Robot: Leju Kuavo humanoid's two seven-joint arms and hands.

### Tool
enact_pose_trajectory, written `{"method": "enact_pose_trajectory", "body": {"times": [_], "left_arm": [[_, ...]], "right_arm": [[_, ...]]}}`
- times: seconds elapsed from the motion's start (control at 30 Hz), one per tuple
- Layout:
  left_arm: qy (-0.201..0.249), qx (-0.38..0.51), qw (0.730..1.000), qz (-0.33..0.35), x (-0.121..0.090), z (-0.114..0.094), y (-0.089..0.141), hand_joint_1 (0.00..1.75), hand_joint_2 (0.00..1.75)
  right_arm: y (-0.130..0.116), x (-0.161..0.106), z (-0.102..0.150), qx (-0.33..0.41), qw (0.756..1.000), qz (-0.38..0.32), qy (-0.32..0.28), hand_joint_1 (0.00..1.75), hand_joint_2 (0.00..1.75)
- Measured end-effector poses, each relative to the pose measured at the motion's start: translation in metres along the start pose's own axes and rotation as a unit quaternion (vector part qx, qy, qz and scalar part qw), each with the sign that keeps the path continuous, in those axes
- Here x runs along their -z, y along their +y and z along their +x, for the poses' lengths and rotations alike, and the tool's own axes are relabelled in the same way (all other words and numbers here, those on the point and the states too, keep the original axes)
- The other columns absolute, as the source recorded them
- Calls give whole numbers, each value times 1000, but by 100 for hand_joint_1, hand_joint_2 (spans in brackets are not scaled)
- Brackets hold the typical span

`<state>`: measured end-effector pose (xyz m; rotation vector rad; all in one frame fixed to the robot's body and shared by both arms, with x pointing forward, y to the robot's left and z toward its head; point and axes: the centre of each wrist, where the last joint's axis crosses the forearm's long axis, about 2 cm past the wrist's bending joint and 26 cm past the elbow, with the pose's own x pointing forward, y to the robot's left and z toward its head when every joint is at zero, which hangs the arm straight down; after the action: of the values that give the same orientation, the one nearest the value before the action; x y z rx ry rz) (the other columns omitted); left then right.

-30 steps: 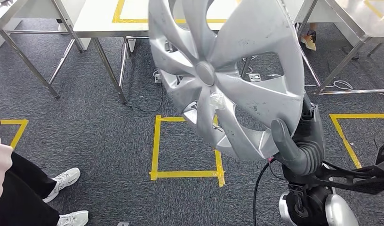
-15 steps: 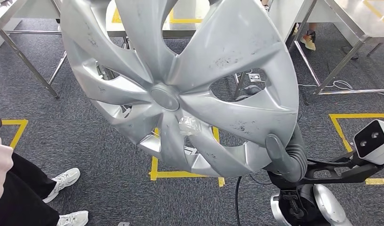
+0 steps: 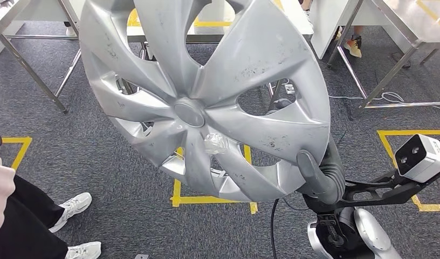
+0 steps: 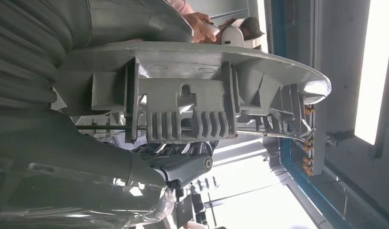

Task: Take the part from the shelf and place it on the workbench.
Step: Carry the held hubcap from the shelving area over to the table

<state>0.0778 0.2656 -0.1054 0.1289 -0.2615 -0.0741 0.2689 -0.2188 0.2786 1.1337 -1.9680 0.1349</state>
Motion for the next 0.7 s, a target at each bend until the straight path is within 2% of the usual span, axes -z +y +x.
{"method": "enact_pose_trajectory", "body": {"times": [0.7], "left_arm": [[-2,0,1000,0,0,0,0,0,175]], "right_arm": [[-1,0,0,-1,1000,-1,1,175,175]]}}
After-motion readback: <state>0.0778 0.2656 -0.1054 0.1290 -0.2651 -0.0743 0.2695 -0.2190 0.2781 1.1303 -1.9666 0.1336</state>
